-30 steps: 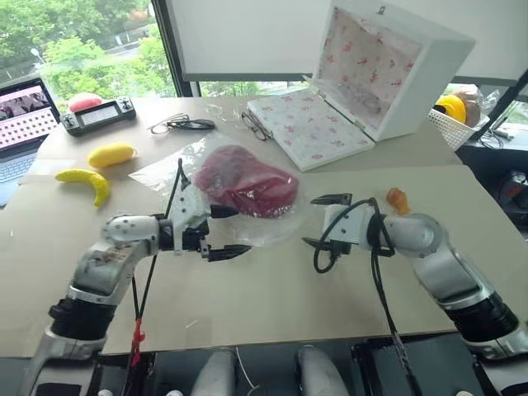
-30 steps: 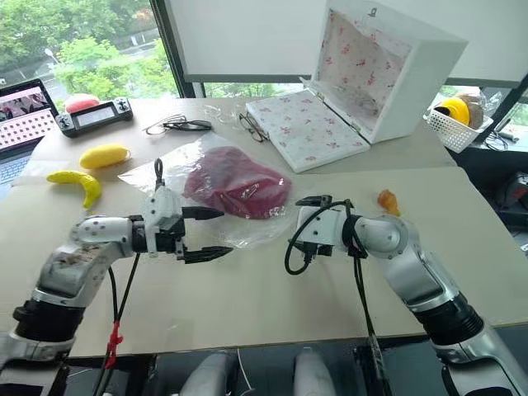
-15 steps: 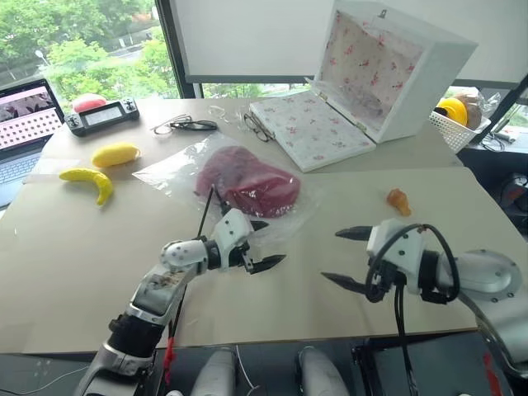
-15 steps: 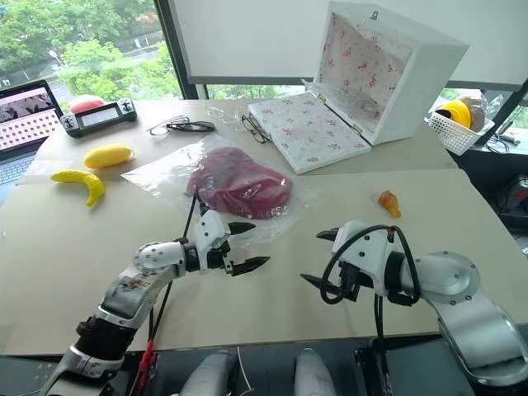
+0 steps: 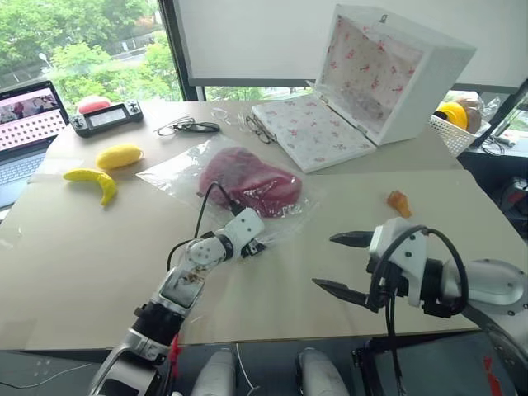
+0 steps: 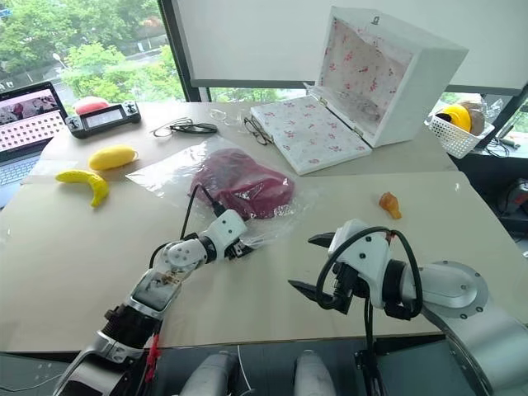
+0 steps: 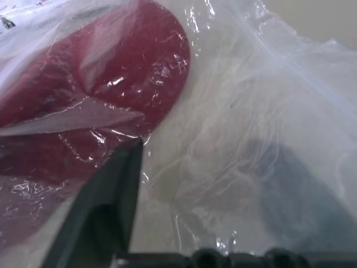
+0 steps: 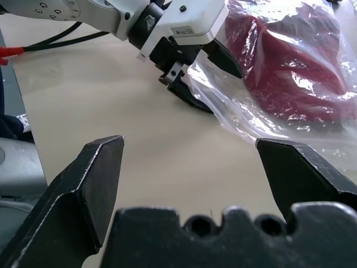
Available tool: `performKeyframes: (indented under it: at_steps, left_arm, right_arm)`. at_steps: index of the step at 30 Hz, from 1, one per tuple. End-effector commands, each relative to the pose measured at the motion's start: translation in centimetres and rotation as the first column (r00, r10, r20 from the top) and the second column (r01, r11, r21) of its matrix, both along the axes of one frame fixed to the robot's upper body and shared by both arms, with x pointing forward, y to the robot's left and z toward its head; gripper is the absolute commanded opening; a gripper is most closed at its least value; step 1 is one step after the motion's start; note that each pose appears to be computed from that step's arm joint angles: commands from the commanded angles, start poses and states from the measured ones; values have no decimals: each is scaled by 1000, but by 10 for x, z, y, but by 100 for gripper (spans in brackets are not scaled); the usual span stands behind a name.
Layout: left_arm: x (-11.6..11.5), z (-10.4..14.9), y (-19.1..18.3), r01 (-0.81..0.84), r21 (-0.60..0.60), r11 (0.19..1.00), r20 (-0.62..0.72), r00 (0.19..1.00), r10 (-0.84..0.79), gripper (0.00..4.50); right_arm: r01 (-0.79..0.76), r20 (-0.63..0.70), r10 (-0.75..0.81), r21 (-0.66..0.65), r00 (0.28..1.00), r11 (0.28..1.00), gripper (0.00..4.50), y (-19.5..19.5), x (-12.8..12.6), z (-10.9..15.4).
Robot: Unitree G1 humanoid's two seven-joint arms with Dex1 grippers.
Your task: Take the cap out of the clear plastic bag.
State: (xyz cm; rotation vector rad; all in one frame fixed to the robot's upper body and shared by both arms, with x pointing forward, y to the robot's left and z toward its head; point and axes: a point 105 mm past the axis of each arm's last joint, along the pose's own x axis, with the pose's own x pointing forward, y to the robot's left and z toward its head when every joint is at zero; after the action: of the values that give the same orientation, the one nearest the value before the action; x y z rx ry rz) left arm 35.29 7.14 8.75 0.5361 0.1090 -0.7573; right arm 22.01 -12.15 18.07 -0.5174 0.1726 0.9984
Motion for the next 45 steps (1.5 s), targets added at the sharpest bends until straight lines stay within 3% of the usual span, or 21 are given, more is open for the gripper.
performKeyframes:
  at_steps: [1, 5, 6, 14, 20, 30, 34, 39, 45]
  left_arm:
    - [7, 12, 14, -52, -17, 999, 34, 998, 53, 163]
    - [10, 17, 26, -94, -43, 995, 29, 995, 96, 24]
    - [10, 18, 29, -101, -53, 993, 27, 994, 102, 9]
    - [15, 37, 92, -130, -92, 987, -4, 991, 131, 9]
    - [33, 58, 147, -210, -158, 965, -31, 978, 207, 9]
    - [34, 50, 202, -322, -217, 922, -107, 946, 305, 9]
    - [20, 36, 234, -332, -108, 937, -115, 940, 320, 9]
    - [14, 38, 241, -285, -45, 957, -55, 958, 283, 9]
    - [8, 34, 231, -211, -48, 976, -59, 976, 208, 194]
  right_arm:
    - [-4, 28, 4, -7, 1000, 1000, 450, 2, -2, 3]
    - [-7, 20, 7, -7, 1000, 1000, 450, 3, 0, 0]
    - [-8, 19, 8, -6, 1000, 1000, 450, 3, 0, 0]
    - [-21, 15, 21, -1, 1000, 1000, 450, 8, 7, -5]
    - [-41, 14, 41, 25, 999, 999, 450, 16, 15, -7]
    - [-70, 26, 68, 54, 997, 996, 450, 30, 28, -7]
    - [-76, 25, 75, 53, 997, 996, 450, 31, 31, -7]
    - [-80, 21, 79, 51, 997, 995, 450, 33, 34, -8]
    - [-85, 21, 84, 49, 996, 995, 450, 34, 37, -9]
